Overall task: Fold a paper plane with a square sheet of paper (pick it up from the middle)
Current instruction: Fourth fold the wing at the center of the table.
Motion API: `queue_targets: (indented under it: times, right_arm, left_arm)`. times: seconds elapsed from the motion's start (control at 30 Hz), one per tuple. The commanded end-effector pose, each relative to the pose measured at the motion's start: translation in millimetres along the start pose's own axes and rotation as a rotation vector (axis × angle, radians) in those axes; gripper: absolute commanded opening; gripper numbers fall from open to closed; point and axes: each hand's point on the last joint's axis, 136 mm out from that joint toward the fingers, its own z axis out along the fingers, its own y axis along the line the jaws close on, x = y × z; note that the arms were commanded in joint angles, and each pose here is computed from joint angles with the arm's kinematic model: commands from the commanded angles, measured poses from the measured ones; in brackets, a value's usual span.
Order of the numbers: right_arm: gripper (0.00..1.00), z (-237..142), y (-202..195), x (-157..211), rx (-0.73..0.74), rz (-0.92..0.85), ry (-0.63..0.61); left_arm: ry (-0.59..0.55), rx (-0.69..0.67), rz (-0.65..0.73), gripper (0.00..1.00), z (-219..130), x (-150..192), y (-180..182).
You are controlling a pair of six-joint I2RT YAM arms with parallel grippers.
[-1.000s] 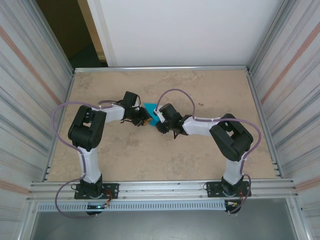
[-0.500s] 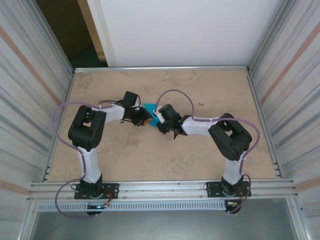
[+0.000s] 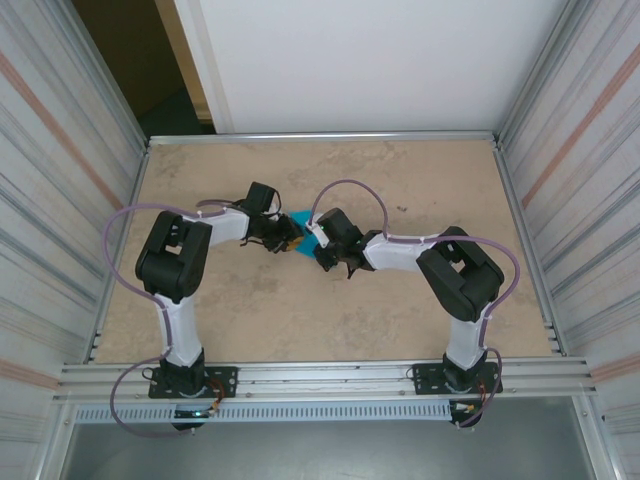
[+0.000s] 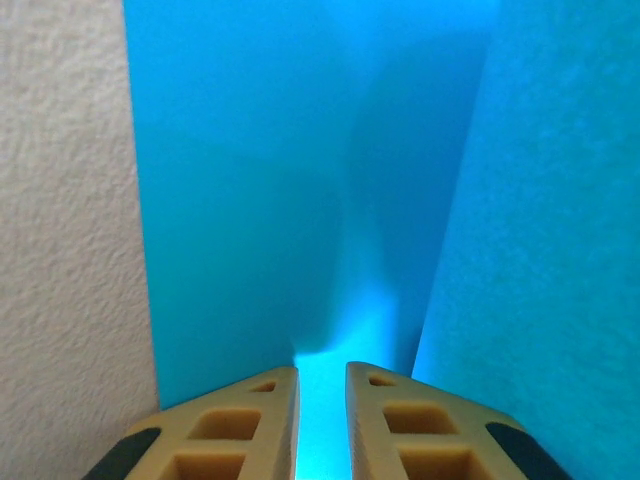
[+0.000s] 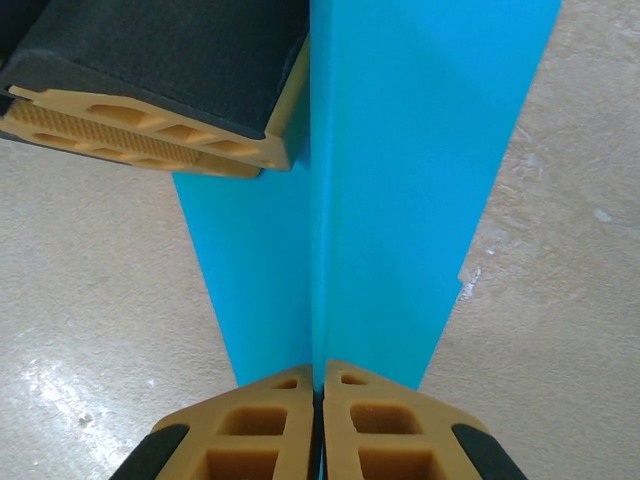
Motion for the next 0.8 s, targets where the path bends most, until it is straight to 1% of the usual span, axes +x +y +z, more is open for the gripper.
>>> queue_targets:
  times: [0.0, 0.17, 0.47, 0.57, 0.77]
  right_arm:
    - [0.12, -1.4, 3.1, 2.6, -0.010, -0.008, 0.011]
    - [0.21, -4.0, 1.3, 2.8, 0.001, 0.007, 0.014]
    - [0.24, -8.1, 1.2, 15.7, 0.003, 0.010, 0.033]
    - [0.24, -9.1, 1.5, 16.4, 0.001, 0.008, 0.033]
    - [0.17, -8.9, -0.9, 12.6, 0.011, 0.007, 0.022]
  left_arm:
    - [-0.009, -0.010, 0.023, 0.18, -7.2, -0.2, -2.9]
    - [0.008, -0.036, -0.006, 0.17, -1.0, 3.0, 8.3]
    - [0.009, -0.058, -0.016, 0.17, -0.7, 2.6, 13.9]
    - [0.008, -0.058, -0.016, 0.17, -0.7, 2.5, 13.8]
    - [0.007, -0.057, -0.015, 0.17, -1.3, 2.4, 13.1]
